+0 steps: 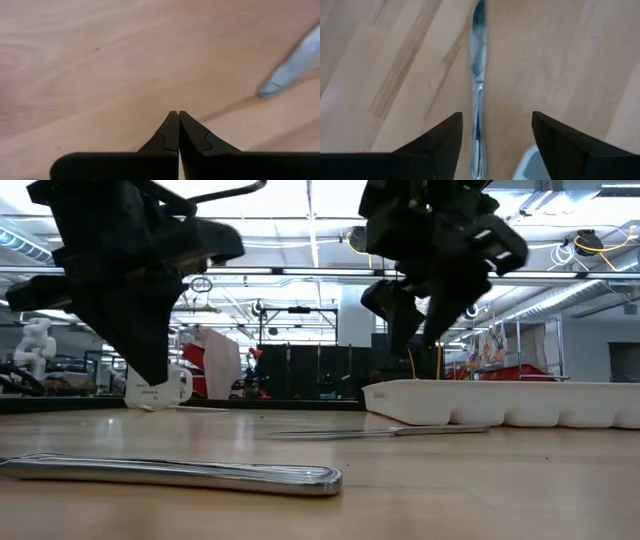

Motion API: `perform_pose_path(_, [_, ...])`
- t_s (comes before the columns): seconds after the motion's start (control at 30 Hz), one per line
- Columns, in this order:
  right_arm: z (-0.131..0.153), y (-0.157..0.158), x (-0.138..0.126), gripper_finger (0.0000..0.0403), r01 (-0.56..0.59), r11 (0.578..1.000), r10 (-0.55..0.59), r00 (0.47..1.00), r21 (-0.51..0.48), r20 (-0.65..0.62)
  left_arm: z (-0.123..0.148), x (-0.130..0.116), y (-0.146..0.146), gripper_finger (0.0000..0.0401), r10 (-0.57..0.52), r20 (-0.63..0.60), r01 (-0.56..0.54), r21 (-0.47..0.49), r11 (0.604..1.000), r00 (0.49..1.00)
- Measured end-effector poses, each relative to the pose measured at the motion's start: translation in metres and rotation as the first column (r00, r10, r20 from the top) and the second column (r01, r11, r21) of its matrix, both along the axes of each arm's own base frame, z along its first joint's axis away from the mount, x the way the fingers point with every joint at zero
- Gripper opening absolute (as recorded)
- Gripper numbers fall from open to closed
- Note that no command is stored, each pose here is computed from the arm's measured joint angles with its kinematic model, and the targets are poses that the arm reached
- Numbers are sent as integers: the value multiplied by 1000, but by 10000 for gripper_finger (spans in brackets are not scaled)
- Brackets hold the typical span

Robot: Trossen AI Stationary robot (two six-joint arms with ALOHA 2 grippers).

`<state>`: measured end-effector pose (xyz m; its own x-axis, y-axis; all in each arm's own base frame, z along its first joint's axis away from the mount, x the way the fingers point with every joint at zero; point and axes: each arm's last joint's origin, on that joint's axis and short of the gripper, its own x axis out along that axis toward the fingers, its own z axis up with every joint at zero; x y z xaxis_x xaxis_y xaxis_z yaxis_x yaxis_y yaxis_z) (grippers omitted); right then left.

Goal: Sort silverware
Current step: Put the silver table knife into the silverware tray

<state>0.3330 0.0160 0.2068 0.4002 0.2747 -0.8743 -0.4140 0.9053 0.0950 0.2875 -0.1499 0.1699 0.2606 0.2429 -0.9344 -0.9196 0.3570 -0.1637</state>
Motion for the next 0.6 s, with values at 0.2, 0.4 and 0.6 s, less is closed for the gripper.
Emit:
perform_pose_path(0.2, [-18, 15, 5, 234, -51, 999, 50, 997, -17, -53, 0, -2, 1, 0, 3, -25, -3, 11, 1000, 1000])
perform_pose_path(0.4, [-51, 39, 15, 233, -65, 984, 52, 995, -166, -86, 0, -3, -1, 0, -7, -28, 7, -4, 1000, 1000])
perform_pose_path(0.6, [-80, 47, 22, 229, 66, 952, -103, 989, -299, -109, 0, -9, -8, 0, -33, -48, 33, 3, 999, 998])
